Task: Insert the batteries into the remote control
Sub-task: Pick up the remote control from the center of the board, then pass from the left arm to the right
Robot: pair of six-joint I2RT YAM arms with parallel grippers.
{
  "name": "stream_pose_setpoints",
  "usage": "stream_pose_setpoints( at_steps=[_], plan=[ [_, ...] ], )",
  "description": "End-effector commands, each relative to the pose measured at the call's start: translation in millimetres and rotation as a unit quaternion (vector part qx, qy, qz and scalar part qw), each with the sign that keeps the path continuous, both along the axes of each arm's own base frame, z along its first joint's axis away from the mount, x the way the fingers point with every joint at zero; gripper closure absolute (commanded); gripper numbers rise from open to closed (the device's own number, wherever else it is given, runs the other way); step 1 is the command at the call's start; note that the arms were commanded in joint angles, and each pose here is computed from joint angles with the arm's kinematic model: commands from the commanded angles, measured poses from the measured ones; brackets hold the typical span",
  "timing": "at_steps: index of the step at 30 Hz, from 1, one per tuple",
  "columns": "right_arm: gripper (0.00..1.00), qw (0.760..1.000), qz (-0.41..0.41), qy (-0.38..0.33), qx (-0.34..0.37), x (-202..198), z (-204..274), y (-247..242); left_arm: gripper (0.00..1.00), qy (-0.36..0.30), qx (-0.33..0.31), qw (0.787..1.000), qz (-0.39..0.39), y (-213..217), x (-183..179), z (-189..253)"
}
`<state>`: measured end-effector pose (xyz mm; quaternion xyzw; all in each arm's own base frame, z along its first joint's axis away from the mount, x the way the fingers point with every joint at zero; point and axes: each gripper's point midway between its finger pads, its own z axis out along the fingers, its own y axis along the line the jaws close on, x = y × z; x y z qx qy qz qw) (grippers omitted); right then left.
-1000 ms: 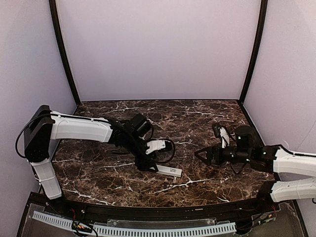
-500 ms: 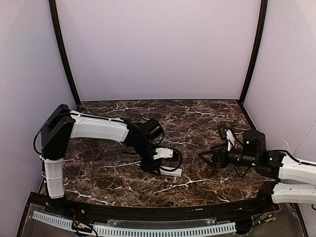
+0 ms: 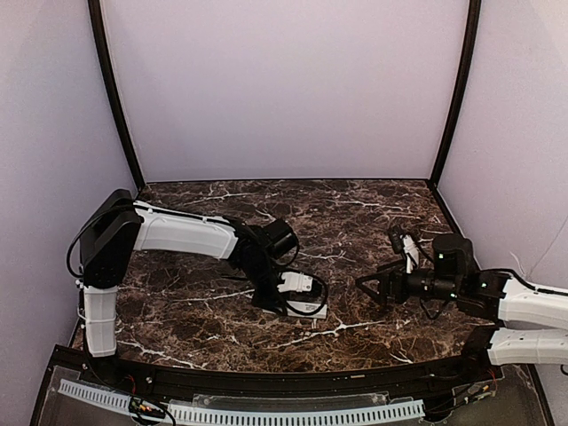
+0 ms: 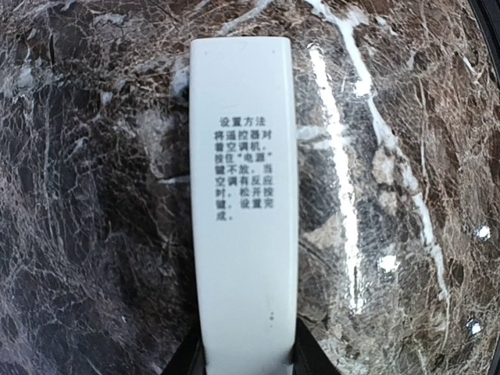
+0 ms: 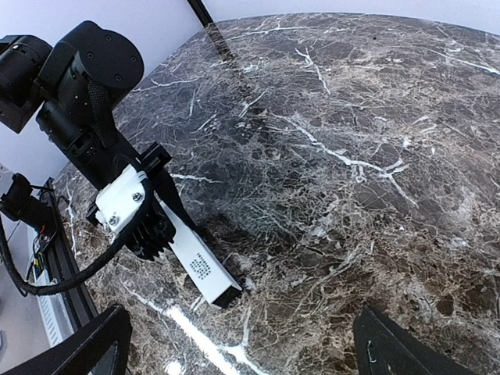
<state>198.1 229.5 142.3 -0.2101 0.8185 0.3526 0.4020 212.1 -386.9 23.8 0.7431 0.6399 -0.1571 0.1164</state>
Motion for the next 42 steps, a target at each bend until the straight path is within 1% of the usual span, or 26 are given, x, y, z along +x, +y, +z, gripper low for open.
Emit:
stream_pose_setpoints(
  at_steps=[1, 5, 6, 7, 8, 9, 10, 15, 19, 20, 21, 23, 28, 30, 31, 32, 33, 36, 42],
  plan=[
    [0.01, 1.0, 0.002, -0.012, 0.005, 5, 10, 3, 0.79, -0.007, -0.014, 1.0, 0.013, -6, 1, 12],
    [0.01, 0.999, 0.026, -0.029, 0.013, 4, 23, 11, 0.81, 0.003, -0.075, 0.997, 0.033, -16, 4, 47],
    [0.01, 0.999, 0.034, -0.037, 0.016, 3, 29, 13, 0.81, 0.007, -0.107, 0.994, 0.035, -20, 7, 65],
    [0.01, 0.998, 0.041, -0.047, 0.02, 3, 35, 15, 0.81, 0.014, -0.12, 0.992, 0.043, -19, 6, 71],
    [0.01, 0.997, 0.051, -0.058, 0.025, 1, 42, 17, 0.81, 0.015, -0.159, 0.986, 0.043, -23, 8, 93],
    [0.01, 0.995, 0.058, -0.07, 0.03, 0, 50, 19, 0.81, 0.027, -0.173, 0.983, 0.05, -21, 7, 99],
    [0.02, 0.994, 0.068, -0.083, 0.036, -1, 58, 21, 0.81, 0.028, -0.212, 0.976, 0.047, -24, 8, 121],
    [0.06, 0.976, 0.139, -0.145, 0.081, -14, 111, 39, 0.81, 0.054, -0.33, 0.942, 0.04, -29, 0, 180],
    [0.11, 0.964, 0.191, -0.157, 0.103, -18, 137, 58, 0.81, 0.074, -0.396, 0.915, 0.026, -31, -10, 219],
    [0.13, 0.962, 0.2, -0.155, 0.106, -16, 140, 64, 0.81, 0.084, -0.404, 0.91, 0.03, -31, -12, 222],
    [0.14, 0.959, 0.211, -0.156, 0.11, -16, 143, 68, 0.81, 0.082, -0.425, 0.901, 0.017, -33, -14, 234],
    [0.16, 0.953, 0.228, -0.161, 0.118, -17, 151, 77, 0.81, 0.092, -0.441, 0.893, 0.013, -33, -18, 242],
    [0.2, 0.944, 0.253, -0.171, 0.123, -18, 162, 92, 0.81, 0.108, -0.46, 0.881, 0.003, -33, -24, 251],
    [0.25, 0.94, 0.263, -0.174, 0.128, -20, 166, 96, 0.81, 0.113, -0.467, 0.877, 0.002, -33, -26, 254],
    [0.29, 0.938, 0.27, -0.174, 0.13, -22, 167, 98, 0.81, 0.115, -0.469, 0.876, 0.001, -33, -27, 254],
    [0.35, 0.936, 0.276, -0.174, 0.132, -24, 167, 100, 0.81, 0.117, -0.471, 0.874, 0.001, -33, -27, 255],
    [0.39, 0.934, 0.281, -0.174, 0.134, -25, 168, 102, 0.81, 0.118, -0.473, 0.873, -0.001, -33, -27, 256],
    [0.47, 0.929, 0.295, -0.176, 0.139, -30, 171, 106, 0.81, 0.122, -0.477, 0.87, -0.003, -34, -27, 257],
    [0.61, 0.925, 0.307, -0.175, 0.14, -32, 173, 113, 0.81, 0.124, -0.482, 0.867, -0.003, -34, -27, 257]
  ],
)
